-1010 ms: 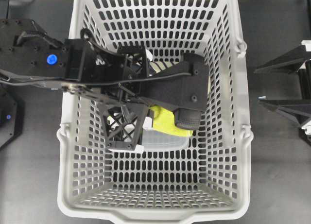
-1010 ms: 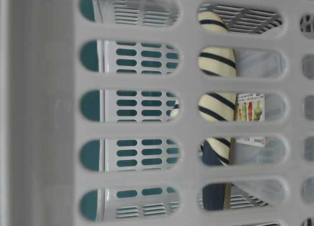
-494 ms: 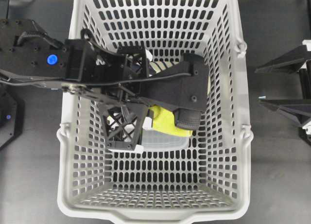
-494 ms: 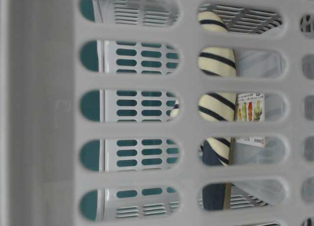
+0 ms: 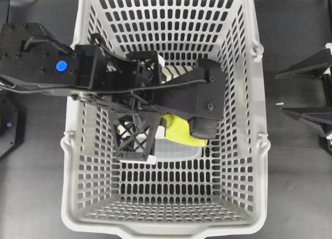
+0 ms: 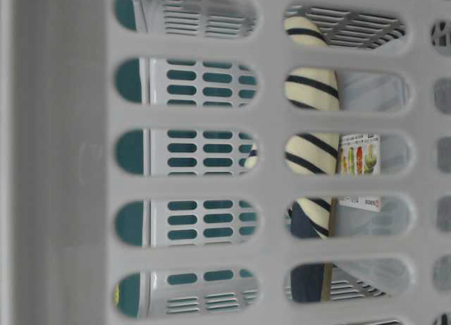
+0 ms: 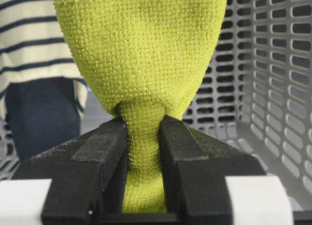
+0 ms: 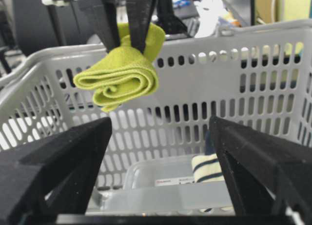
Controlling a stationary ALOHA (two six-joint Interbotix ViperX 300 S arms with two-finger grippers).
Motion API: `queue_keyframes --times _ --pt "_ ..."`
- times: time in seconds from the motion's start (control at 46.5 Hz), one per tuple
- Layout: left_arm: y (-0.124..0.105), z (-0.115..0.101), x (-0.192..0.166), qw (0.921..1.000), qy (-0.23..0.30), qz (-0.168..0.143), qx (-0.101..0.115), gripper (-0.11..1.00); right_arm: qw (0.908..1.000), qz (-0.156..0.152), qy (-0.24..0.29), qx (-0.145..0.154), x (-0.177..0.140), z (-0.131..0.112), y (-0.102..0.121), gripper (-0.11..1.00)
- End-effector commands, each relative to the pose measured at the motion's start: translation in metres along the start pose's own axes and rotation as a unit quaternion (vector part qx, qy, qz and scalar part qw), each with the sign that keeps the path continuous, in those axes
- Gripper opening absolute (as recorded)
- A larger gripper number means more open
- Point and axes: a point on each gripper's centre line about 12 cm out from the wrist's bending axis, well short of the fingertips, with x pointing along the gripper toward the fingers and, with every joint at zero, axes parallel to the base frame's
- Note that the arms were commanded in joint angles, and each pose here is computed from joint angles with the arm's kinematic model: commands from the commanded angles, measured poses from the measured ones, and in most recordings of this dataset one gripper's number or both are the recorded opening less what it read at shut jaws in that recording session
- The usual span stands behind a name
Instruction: Pick up the yellow cloth from the shopping basket with the left arm.
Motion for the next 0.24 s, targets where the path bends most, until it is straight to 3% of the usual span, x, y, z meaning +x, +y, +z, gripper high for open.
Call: queue_keyframes --times 0.0,0.215 --pt "0.0007 0.0021 -0.0084 0.9999 -0.013 0.001 -0.002 0.17 0.9999 0.009 -0.007 0.002 -0.0001 0.0025 0.0035 0.77" --pt "-0.0001 -0.0014 -0.0050 1.0000 -0.006 0.001 -0.002 0.17 0.9997 0.023 -0.007 0.002 -0.0011 0.0022 0.0089 0.77"
